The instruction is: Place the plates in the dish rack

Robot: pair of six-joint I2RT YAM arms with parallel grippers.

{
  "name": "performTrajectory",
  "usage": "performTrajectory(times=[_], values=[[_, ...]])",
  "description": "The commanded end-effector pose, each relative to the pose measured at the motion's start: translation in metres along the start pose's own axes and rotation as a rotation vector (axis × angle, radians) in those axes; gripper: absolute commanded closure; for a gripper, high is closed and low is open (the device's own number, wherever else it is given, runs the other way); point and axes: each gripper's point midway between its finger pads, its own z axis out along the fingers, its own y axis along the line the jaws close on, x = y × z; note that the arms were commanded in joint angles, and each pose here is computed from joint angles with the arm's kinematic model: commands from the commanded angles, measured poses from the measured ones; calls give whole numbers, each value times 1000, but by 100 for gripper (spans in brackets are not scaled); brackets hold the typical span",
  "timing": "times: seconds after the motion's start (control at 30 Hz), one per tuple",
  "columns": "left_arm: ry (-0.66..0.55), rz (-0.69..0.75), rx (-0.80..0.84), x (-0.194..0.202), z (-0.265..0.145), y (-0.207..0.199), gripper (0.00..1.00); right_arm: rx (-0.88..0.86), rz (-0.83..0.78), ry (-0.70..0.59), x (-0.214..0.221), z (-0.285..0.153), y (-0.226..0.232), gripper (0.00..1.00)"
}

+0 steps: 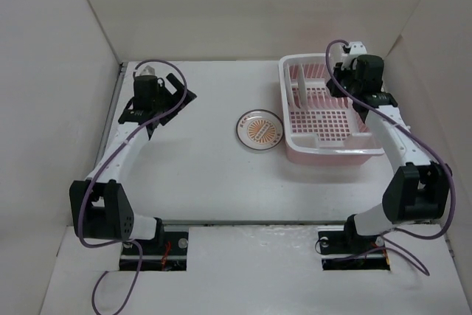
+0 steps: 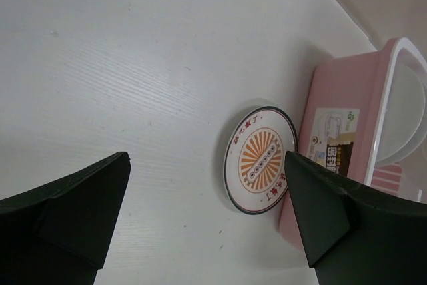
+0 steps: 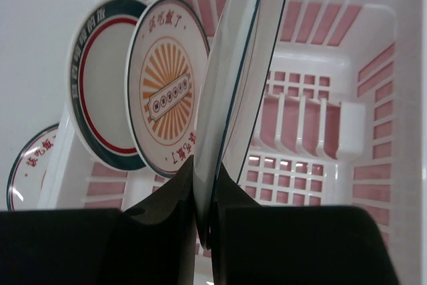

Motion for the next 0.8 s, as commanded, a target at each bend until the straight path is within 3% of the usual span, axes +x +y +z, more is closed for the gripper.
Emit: performTrajectory(times=[0.0,0.2,0.77], values=[[-27,66,2,-2,10,-1,0,-100,-17,-94,-26,2,17,100],[-33,112,11,0,13,-17,0,-114,-17,-18,1,26,12,100],[-1,127,-6,4,21,-12,0,-130,0,61,19,59,9,100]])
